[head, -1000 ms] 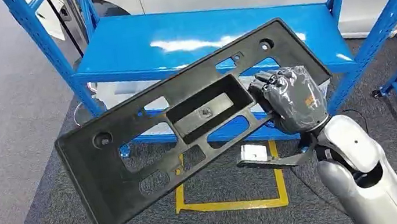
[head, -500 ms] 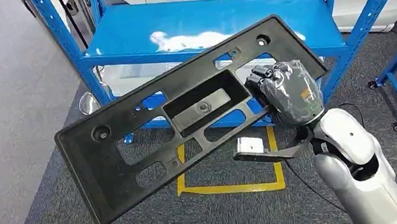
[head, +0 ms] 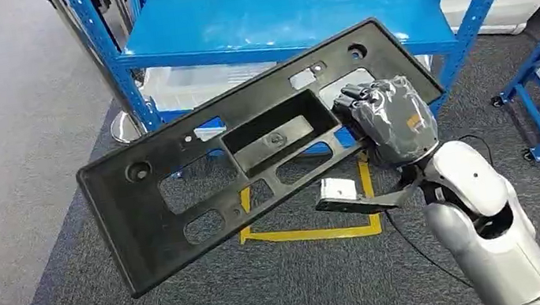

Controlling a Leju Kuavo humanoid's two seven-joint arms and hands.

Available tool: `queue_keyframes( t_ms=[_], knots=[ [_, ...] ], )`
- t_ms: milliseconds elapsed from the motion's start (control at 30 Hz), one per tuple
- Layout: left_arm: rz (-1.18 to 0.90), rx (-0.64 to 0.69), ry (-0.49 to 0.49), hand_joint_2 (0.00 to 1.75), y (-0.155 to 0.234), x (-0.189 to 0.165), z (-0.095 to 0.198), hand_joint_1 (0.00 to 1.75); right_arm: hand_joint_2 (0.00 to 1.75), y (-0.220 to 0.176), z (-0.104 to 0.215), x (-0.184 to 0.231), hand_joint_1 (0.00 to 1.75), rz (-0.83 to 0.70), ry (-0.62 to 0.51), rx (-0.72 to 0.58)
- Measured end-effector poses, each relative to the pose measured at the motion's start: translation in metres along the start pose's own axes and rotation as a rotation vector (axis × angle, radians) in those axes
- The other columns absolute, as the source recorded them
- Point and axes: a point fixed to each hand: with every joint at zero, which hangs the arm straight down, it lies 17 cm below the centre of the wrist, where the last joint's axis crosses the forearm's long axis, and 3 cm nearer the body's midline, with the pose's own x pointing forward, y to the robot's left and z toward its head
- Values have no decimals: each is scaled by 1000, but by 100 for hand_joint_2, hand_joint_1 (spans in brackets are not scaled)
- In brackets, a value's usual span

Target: Take the parts from the cabinet and place them on the table.

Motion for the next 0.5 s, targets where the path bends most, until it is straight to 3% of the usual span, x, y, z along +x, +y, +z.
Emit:
queue_keyframes(
  t_ms=[500],
  knots=[
    [-22,-1,2,175,11,7,3,0,175,-3,-13,-1,175,-14,6,0]
  ],
)
